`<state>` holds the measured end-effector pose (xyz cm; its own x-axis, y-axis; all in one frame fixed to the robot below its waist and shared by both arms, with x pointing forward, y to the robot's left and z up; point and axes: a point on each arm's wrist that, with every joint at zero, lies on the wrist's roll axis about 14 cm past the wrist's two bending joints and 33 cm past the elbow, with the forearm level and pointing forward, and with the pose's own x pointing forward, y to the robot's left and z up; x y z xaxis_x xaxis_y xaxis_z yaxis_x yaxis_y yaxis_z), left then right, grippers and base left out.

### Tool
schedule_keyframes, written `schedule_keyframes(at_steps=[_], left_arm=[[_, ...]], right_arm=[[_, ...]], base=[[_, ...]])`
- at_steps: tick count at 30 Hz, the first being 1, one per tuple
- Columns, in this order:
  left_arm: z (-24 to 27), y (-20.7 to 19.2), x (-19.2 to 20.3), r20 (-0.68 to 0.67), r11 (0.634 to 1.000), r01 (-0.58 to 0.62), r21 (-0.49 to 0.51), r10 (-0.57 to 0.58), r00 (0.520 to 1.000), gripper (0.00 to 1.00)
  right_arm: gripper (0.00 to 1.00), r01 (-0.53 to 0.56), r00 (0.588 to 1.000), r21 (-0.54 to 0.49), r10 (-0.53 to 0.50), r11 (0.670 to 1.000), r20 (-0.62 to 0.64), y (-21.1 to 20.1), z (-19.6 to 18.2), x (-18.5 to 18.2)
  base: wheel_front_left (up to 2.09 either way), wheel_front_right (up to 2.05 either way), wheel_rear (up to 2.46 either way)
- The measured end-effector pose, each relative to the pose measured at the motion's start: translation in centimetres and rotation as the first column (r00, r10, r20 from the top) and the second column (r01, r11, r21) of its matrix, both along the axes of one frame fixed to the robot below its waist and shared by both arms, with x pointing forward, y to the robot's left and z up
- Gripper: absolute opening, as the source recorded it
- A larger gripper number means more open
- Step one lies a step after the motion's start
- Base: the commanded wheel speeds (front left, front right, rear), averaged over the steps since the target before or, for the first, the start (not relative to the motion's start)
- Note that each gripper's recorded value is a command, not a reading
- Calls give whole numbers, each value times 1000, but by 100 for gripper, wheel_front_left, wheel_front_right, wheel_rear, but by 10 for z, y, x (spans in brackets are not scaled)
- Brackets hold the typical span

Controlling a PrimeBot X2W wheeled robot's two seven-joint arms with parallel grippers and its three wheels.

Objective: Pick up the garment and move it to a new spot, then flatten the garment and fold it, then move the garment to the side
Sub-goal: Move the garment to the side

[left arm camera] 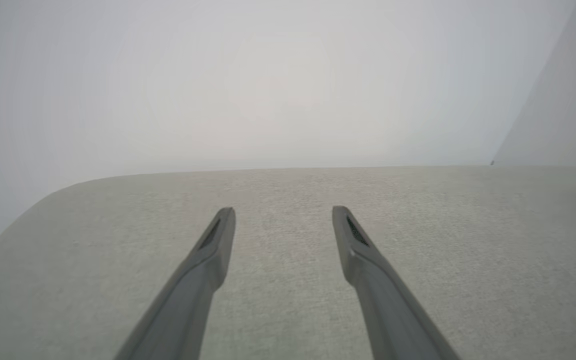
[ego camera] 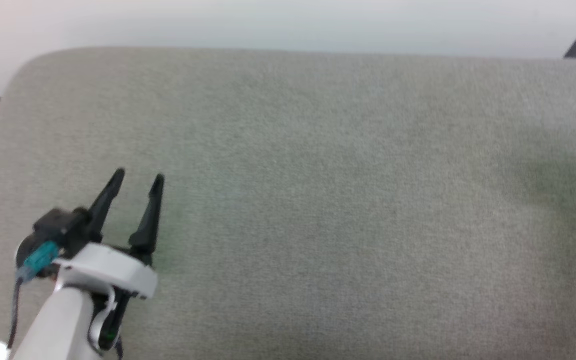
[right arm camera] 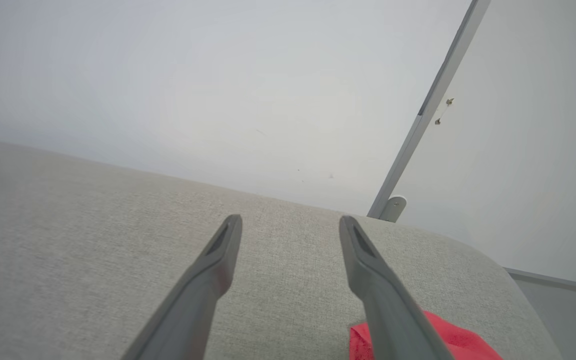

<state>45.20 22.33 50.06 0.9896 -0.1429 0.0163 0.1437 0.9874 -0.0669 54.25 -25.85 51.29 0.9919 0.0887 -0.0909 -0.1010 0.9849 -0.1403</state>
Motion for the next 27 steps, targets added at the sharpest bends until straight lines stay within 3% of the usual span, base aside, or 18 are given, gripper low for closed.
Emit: schedule_keyframes(at_steps=[12,27], left_arm=[[15,55,-66,38,986,-169,8,169,985,100],[9,53,-93,26,986,-167,0,167,986,100]], right_arm=[[100,-50,988,87,37,995,147,44,22,-53],[100,-22,987,120,3,993,161,68,0,-127]], base=[[0,0,0],[0,0,0]])
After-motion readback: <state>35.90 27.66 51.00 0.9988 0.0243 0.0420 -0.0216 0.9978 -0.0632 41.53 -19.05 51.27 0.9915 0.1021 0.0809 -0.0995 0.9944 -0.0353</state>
